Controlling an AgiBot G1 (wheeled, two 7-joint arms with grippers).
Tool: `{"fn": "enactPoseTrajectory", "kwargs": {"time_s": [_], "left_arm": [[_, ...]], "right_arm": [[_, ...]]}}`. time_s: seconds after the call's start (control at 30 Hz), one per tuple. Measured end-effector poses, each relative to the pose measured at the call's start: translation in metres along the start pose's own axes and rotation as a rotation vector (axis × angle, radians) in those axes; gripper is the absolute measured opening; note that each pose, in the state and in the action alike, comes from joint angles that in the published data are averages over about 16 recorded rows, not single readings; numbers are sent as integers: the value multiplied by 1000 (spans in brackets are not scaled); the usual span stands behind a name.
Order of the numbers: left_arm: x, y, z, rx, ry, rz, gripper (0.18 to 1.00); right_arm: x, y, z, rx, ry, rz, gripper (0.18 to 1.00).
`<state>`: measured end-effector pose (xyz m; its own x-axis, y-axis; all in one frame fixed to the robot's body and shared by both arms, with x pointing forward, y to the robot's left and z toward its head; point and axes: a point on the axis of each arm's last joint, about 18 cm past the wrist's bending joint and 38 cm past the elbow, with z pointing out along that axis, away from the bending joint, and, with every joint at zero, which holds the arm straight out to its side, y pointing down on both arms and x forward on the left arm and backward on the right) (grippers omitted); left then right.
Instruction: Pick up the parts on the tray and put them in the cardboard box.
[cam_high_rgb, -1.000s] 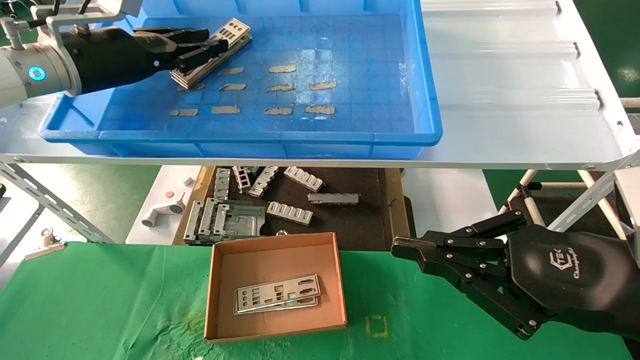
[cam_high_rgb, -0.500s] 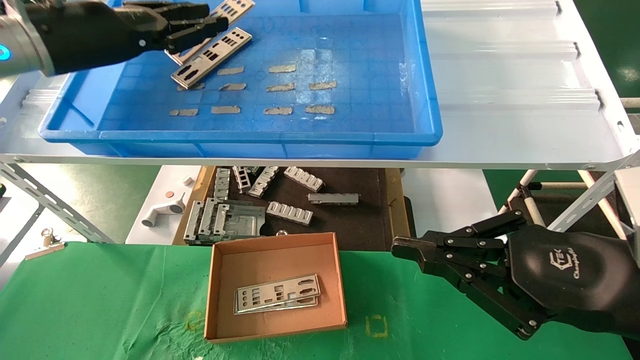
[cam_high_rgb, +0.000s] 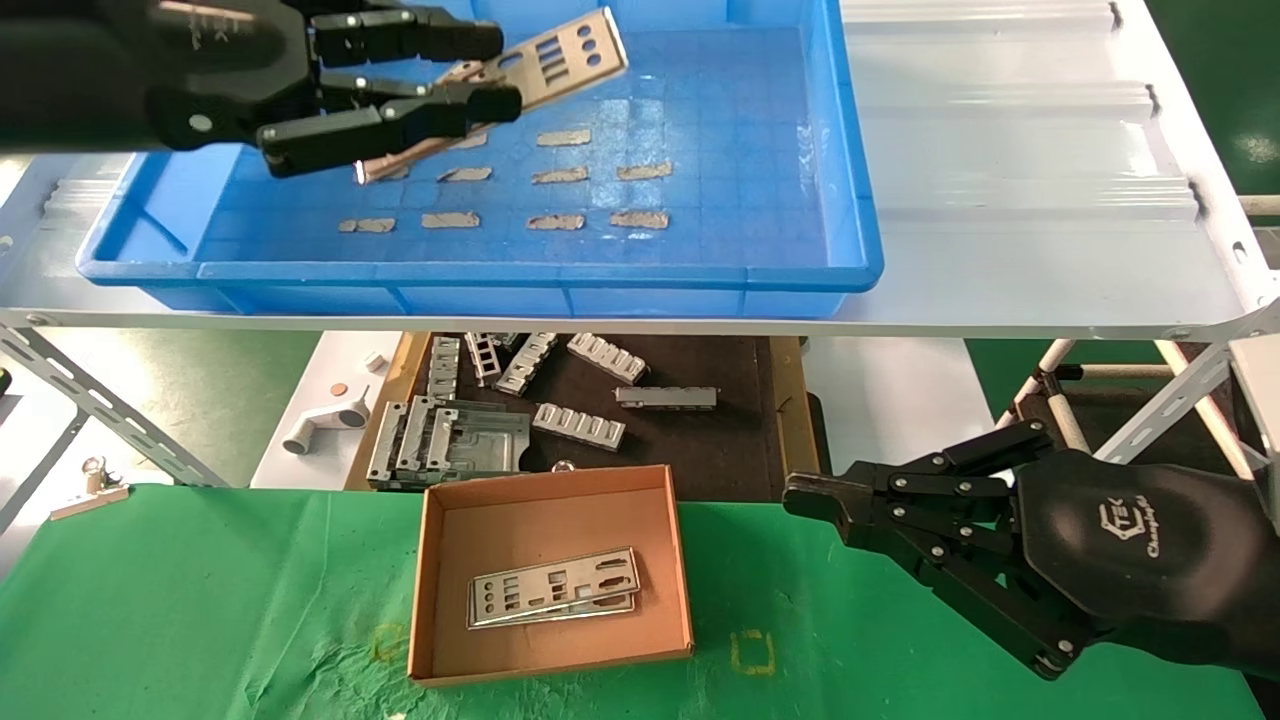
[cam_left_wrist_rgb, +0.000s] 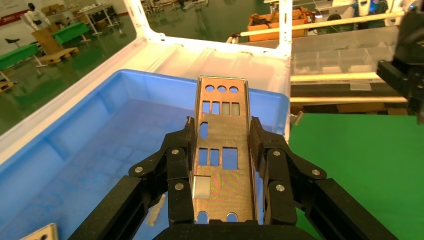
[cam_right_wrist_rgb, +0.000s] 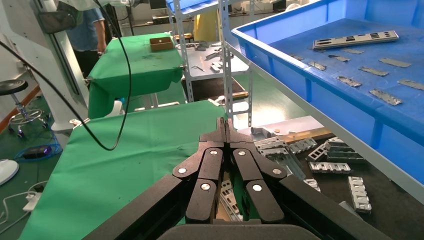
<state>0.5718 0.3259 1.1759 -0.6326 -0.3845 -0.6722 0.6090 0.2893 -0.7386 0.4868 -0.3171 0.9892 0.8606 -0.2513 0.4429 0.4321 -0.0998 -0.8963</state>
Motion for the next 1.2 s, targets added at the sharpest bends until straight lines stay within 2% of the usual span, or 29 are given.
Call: {"fn": "enactPoseTrajectory", "kwargs": {"time_s": [0.2, 0.43, 0.63, 0.83, 1.03, 1.2], "left_arm": [[31, 2, -6, -10, 89, 23, 425], [79, 28, -10, -86, 211, 15, 425], [114, 74, -3, -196, 268, -1, 425], [142, 130, 16, -305, 272, -14, 425], [161, 180, 40, -389, 246, -8, 425], [169, 210, 55, -441, 235, 3, 424]], "right_arm": [[0, 0, 0, 0, 0, 0, 191], [0, 0, 0, 0, 0, 0, 191], [0, 0, 0, 0, 0, 0, 191], [0, 0, 0, 0, 0, 0, 191], [0, 0, 0, 0, 0, 0, 191], [0, 0, 0, 0, 0, 0, 191]]}}
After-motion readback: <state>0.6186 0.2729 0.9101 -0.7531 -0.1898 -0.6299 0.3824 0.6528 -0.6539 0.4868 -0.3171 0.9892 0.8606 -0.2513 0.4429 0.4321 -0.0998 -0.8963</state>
